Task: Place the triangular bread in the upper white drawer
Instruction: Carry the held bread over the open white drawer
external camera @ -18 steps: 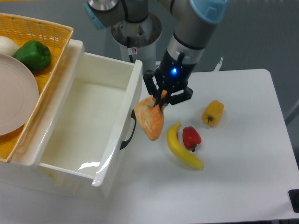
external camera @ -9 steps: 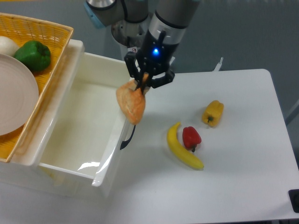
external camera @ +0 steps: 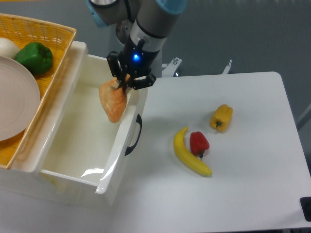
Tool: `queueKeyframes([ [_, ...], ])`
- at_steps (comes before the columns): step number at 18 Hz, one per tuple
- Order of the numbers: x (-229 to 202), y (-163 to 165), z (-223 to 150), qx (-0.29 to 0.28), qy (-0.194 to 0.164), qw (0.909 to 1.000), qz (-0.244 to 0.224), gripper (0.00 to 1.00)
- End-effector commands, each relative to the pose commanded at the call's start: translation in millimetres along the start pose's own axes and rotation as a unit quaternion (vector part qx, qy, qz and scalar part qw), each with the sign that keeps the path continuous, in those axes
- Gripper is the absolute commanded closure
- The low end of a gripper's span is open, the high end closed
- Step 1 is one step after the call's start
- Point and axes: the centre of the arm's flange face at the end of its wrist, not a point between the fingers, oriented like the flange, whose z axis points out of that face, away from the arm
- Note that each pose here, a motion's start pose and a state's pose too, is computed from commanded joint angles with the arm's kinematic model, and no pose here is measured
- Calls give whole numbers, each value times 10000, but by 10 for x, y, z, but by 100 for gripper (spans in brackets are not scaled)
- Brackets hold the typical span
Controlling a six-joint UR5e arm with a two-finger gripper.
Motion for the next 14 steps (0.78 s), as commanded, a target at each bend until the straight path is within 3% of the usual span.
queueKeyframes([
  [14,172,-202,470,-354,313,9986,243,85],
])
